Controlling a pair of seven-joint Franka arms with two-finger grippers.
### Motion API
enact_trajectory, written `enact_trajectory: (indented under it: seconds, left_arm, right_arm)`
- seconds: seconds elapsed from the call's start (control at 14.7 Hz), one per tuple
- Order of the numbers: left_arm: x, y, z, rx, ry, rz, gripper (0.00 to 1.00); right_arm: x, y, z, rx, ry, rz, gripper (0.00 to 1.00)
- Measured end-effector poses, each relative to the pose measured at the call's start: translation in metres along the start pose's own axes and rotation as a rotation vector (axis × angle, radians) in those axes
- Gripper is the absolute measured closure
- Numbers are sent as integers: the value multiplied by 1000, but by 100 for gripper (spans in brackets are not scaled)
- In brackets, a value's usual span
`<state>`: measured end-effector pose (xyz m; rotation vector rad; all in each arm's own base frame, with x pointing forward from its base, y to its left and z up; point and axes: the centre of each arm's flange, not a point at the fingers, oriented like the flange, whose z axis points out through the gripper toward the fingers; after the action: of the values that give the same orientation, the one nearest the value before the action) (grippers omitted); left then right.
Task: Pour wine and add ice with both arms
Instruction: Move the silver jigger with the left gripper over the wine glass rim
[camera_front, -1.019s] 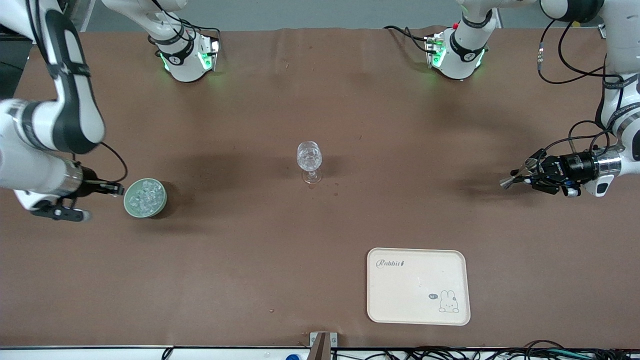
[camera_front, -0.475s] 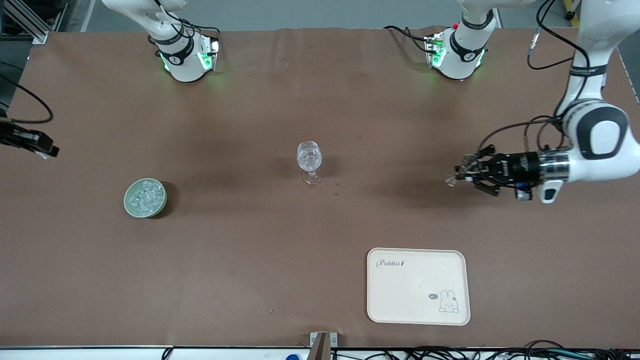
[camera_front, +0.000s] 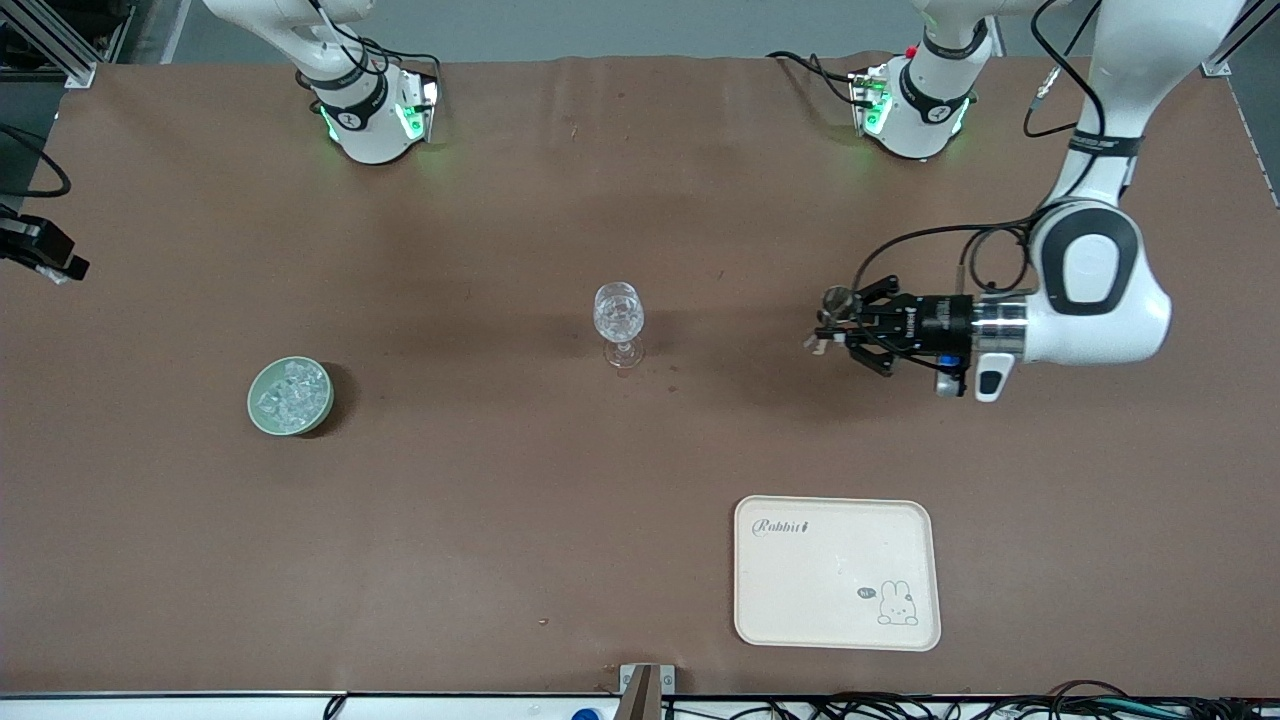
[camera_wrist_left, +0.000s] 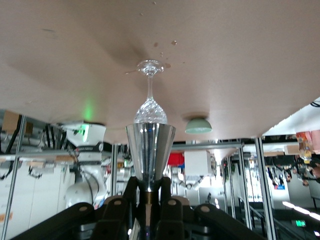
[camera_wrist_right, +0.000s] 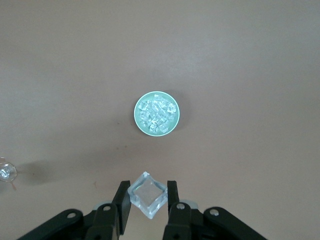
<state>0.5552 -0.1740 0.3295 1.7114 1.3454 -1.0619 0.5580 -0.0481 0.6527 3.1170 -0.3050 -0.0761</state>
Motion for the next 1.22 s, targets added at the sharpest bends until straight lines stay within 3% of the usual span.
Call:
enact_trajectory:
  seconds: [0.34, 0.82, 1.22]
  left_arm:
    - [-47, 1, 94, -39, 104, -30, 79]
    - [-53, -5, 149, -113, 186, -18, 79]
    - [-76, 0, 185, -54, 338, -20, 79]
  right_arm:
    - [-1, -7, 0, 1, 1, -13, 66]
    - [-2, -17, 0, 2, 1, -32, 66]
    - [-2, -17, 0, 2, 1, -32, 66]
